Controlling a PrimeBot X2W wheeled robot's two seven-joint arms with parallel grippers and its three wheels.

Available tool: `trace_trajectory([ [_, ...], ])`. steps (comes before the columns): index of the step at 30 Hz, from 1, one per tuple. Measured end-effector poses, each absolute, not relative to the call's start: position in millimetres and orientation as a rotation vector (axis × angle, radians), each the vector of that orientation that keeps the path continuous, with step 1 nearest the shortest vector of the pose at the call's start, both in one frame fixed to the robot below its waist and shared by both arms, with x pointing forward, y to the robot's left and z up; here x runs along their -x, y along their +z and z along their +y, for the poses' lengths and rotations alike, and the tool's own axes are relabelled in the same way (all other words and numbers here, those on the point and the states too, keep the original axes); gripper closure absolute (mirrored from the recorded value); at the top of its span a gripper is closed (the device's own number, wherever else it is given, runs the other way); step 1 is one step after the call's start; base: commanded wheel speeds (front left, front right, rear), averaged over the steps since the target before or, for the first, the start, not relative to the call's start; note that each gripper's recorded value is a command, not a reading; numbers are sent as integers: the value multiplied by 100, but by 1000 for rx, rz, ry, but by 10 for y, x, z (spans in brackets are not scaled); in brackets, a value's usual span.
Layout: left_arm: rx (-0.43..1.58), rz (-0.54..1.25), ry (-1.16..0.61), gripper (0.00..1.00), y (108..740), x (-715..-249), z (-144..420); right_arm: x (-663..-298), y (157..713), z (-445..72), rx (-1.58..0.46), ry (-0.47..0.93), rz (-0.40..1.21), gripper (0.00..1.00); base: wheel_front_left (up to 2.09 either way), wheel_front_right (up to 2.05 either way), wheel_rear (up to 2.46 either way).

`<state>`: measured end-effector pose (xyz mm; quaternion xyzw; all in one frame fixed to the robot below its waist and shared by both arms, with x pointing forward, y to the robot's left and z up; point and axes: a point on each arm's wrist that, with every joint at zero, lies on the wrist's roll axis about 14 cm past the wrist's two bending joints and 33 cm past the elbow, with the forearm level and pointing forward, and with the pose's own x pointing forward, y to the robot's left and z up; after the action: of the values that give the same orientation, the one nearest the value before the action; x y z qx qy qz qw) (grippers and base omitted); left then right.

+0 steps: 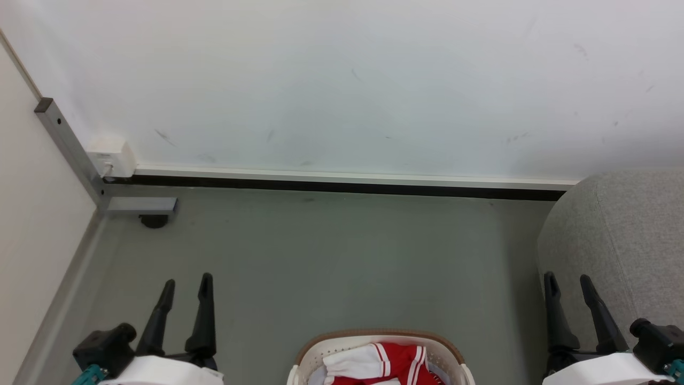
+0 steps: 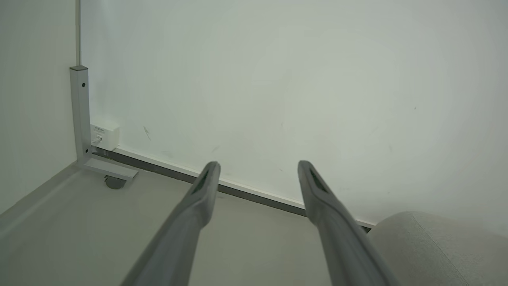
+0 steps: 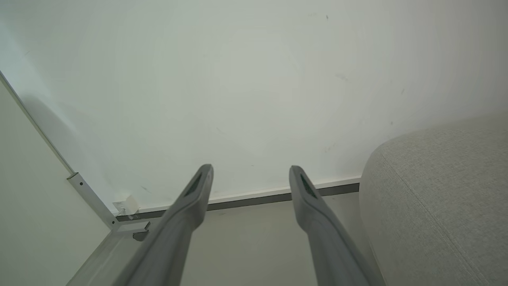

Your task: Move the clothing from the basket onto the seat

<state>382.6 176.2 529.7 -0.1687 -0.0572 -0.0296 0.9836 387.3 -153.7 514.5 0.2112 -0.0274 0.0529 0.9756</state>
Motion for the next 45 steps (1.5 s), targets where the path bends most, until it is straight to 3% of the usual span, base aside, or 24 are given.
trace_trajectory([
  [45,97,-168,-116,0,5358,-3797,1624,-3862,5185,-1344,-180,187,-101,0,0,0,0],
])
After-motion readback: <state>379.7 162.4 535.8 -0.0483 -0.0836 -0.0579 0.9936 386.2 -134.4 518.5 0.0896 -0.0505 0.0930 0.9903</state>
